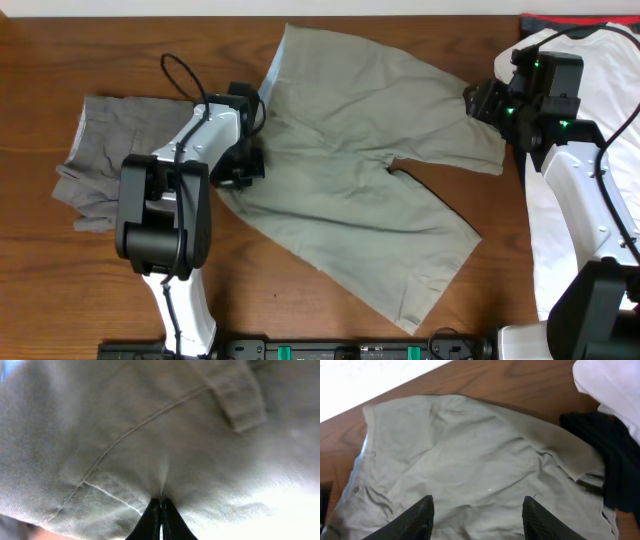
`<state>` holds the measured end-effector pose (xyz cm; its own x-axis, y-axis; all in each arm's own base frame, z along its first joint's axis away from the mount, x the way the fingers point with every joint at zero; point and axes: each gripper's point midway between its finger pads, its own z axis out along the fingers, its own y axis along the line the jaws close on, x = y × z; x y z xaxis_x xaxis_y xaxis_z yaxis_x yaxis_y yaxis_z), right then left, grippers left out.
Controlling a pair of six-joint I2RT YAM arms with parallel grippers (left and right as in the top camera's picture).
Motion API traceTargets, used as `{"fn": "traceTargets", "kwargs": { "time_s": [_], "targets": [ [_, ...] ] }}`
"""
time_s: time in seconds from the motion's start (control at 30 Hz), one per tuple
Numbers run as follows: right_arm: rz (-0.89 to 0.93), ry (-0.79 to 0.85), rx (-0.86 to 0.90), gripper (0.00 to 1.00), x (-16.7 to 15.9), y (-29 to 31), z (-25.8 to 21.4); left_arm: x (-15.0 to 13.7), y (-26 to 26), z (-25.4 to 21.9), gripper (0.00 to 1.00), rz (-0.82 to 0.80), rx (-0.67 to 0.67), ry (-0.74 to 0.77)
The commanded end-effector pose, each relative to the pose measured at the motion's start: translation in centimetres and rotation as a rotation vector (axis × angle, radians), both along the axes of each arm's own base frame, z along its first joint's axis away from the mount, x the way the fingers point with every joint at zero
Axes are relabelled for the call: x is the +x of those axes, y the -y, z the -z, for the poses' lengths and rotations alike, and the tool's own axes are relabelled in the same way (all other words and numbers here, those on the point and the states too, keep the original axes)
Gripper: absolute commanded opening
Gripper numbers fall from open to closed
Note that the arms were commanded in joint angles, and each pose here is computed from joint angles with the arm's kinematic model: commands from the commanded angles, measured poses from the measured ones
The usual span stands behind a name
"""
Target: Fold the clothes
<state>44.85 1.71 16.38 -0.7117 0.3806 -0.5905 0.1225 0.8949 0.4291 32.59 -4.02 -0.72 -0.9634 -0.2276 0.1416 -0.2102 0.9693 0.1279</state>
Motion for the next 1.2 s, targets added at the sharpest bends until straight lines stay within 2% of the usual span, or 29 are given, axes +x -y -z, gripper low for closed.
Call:
{"fn": "traceTargets", "kwargs": {
  "time_s": [0.0,0.13,0.23,0.33,0.5,0.67,0.77,0.93,1.17],
  "targets": [
    [-0.016,-0.017,-0.015,0.55,0.1,-0.4,0.9,-7.7,-1.7,4.1,0.06,-0.174,0.093,-0.248],
    [-0.014,-0.071,-0.018,0.52,0.3,-0.3,3.1,-12.3,-2.2,4.9,0.06,-0.226,0.127,-0.361],
    [-0.020,-0.130,-0.014,0.49,0.5,-0.7,6.1,-13.8,-2.1,4.9,0.06,-0.238,0.124,-0.394],
    [-0.023,-0.195,0.020,0.38,1.0,-1.6,9.8,-13.8,-2.1,4.4,0.06,-0.238,0.122,-0.387],
    [-0.108,-0.200,0.076,0.27,2.4,-4.1,14.2,-12.7,-1.9,3.1,0.06,-0.255,0.105,-0.315],
    [-0.067,-0.141,0.110,0.24,4.9,-4.3,17.2,-11.5,-1.8,1.6,0.06,-0.256,0.085,-0.239],
    [-0.026,-0.045,0.135,0.24,7.3,-3.8,17.9,-11.2,-1.7,1.1,0.06,-0.257,0.078,-0.213],
    [0.152,0.114,0.084,0.21,10.7,0.3,17.0,-10.9,-1.7,1.0,0.06,-0.257,0.074,-0.198],
    [0.146,0.262,0.053,0.21,14.1,2.9,12.4,-10.3,-1.6,1.2,0.06,-0.257,0.067,-0.173]
  ]
}}
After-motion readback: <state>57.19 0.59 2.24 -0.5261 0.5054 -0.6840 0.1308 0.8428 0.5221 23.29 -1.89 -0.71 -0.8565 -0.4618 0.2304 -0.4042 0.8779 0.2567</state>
